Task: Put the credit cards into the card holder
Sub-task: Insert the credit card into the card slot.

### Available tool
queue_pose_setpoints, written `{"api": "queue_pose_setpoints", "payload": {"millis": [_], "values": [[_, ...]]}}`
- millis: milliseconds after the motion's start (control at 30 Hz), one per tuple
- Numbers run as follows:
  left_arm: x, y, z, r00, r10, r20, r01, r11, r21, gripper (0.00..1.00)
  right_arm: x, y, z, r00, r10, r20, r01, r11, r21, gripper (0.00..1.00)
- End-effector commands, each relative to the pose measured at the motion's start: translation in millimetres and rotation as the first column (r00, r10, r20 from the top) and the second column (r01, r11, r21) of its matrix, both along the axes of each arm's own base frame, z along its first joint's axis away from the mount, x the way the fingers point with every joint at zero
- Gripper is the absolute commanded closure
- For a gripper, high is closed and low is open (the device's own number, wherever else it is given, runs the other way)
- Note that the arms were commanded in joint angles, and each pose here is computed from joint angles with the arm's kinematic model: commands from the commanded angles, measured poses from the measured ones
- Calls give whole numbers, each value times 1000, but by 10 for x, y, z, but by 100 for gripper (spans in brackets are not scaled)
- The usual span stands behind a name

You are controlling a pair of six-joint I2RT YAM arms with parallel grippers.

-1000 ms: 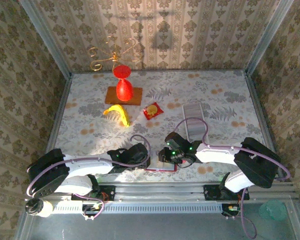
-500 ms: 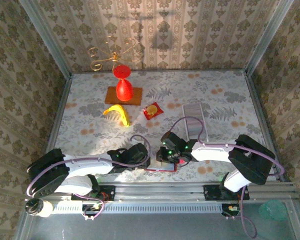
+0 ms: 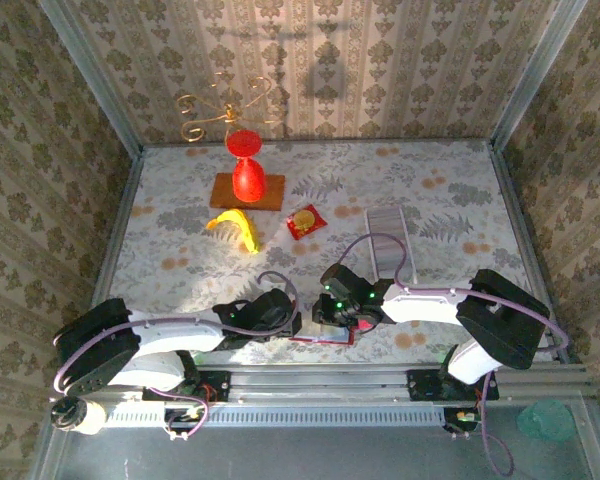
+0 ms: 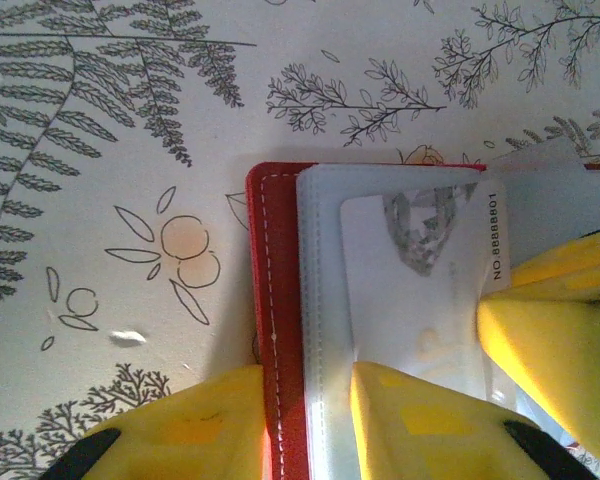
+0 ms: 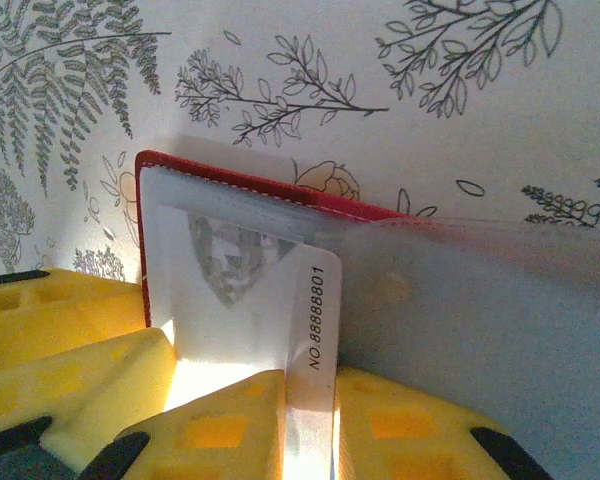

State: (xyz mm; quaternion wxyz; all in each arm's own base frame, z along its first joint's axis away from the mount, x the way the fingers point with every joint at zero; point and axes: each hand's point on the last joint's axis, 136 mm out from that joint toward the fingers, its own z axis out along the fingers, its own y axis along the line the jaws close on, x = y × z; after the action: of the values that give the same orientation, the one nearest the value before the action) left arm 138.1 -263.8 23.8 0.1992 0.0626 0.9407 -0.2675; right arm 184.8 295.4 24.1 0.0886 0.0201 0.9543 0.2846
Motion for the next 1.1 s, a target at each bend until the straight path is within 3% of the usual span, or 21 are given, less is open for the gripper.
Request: {"api": "queue_pose_setpoints", "payload": {"millis": [0,567,1067], "values": [[-107,-63,-19,999,-22,-41,20,999,-50,72,14,124,34,1000,1,9,-2,999,35,83],[-105,-56,109,1000,3,-16,-5,989,-147,71,41,164,36,999,-38,5,37,997,74,85],[-100,-45,85,1000,4,-15,-6,992,-123,68,46,179,93,1000,-25,15,24,997,73,83]]}}
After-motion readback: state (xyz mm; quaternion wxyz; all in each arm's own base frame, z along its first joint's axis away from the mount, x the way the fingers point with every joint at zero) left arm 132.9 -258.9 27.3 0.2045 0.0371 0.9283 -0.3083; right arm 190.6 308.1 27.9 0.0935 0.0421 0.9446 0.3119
